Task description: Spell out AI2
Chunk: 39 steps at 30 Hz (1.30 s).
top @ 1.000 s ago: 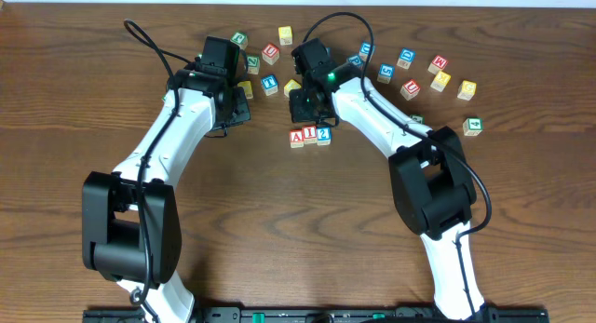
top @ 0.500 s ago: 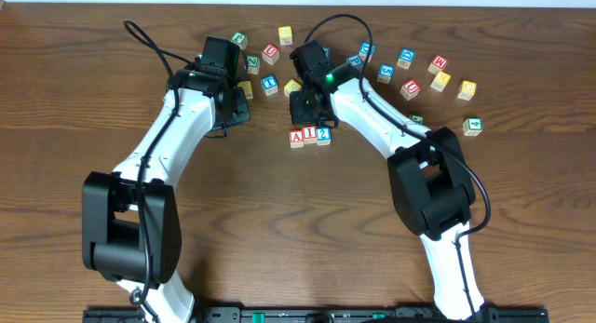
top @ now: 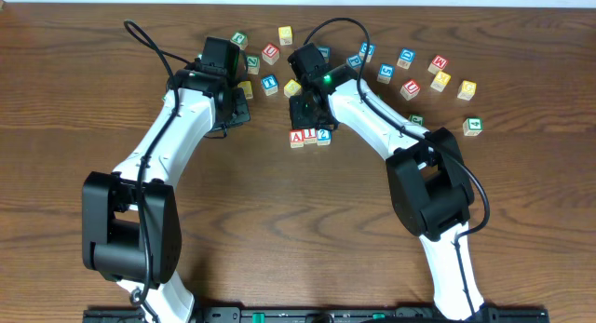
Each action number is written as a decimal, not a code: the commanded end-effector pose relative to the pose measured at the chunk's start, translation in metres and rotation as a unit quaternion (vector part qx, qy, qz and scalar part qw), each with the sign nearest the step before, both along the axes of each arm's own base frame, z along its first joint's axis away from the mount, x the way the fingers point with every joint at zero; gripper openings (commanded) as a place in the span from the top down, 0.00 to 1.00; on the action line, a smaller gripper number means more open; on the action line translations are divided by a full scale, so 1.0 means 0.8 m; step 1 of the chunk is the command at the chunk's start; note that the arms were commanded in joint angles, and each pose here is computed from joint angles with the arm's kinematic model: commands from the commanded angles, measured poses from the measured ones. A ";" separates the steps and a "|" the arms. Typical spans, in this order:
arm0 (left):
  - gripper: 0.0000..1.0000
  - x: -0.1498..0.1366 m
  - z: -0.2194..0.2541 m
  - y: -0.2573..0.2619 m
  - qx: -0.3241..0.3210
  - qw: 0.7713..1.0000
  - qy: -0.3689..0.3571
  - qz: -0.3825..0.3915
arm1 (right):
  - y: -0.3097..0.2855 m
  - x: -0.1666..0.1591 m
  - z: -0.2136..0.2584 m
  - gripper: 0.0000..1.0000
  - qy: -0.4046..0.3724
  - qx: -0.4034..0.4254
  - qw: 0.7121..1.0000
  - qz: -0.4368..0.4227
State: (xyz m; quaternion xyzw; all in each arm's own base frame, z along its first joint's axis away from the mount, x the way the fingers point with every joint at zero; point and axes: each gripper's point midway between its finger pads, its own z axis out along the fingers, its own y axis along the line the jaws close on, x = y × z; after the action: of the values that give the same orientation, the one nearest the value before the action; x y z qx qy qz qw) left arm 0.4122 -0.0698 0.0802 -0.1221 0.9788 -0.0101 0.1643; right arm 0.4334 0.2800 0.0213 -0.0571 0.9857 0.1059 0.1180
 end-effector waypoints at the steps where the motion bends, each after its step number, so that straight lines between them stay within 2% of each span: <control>1: 0.79 0.004 0.011 0.004 0.004 1.000 -0.011 0.008 | 0.002 -0.004 -0.008 0.99 0.007 -0.007 1.000 -0.004; 24: 0.79 0.004 0.011 0.004 0.003 1.000 -0.011 0.008 | -0.006 -0.017 -0.012 0.99 0.028 -0.020 0.999 -0.004; 28: 0.79 0.004 0.011 0.004 0.003 1.000 -0.011 0.008 | -0.003 -0.011 -0.010 0.98 0.019 -0.014 1.000 -0.004; 31: 0.79 0.004 0.011 0.004 0.004 1.000 -0.011 0.008 | -0.001 0.000 -0.005 0.92 0.003 -0.007 1.000 -0.006; 39: 0.79 0.002 0.010 -0.007 -0.002 1.000 -0.009 -0.001 | -0.031 0.029 0.044 0.89 -0.024 0.004 0.999 -0.024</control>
State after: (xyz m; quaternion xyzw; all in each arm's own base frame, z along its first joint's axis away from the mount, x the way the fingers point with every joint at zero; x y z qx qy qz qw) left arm 0.4120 -0.0708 0.0802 -0.1209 0.9790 -0.0106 0.1639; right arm 0.4378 0.2699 0.0260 -0.0469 0.9872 0.1014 0.1140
